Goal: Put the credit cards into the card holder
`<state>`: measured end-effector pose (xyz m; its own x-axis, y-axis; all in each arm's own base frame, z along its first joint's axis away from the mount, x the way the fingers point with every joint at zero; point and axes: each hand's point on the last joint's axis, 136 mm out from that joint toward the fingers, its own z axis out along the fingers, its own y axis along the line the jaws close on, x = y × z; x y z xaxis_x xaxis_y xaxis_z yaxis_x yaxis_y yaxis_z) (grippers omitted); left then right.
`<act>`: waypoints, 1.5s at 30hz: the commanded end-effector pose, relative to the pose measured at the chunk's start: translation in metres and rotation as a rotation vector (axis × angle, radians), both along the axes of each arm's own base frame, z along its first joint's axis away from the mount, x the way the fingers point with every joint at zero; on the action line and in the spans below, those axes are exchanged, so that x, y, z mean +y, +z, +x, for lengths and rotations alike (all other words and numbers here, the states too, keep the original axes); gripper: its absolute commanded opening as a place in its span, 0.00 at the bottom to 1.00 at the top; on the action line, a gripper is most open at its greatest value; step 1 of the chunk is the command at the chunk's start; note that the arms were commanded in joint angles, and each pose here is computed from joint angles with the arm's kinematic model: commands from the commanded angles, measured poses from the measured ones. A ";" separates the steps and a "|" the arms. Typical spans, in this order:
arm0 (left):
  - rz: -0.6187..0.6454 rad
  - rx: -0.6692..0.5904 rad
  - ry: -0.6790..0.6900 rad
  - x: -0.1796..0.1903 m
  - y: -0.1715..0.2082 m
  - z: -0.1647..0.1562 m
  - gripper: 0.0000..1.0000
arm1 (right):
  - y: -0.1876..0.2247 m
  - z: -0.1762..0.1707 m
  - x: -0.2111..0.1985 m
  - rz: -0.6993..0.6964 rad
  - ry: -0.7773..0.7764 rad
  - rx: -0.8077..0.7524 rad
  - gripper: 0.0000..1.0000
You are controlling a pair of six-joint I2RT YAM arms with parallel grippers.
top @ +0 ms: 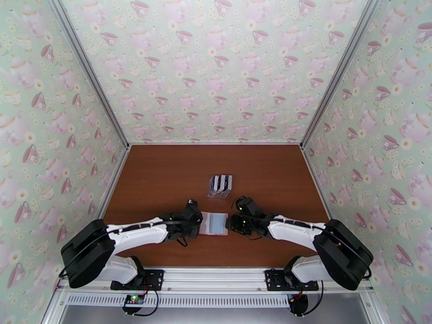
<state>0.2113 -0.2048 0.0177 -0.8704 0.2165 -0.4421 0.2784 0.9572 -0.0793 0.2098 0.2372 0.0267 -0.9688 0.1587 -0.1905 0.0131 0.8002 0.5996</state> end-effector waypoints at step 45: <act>-0.316 -0.203 0.018 -0.057 0.110 0.158 0.53 | 0.133 0.155 -0.002 -0.419 -0.054 -0.263 0.55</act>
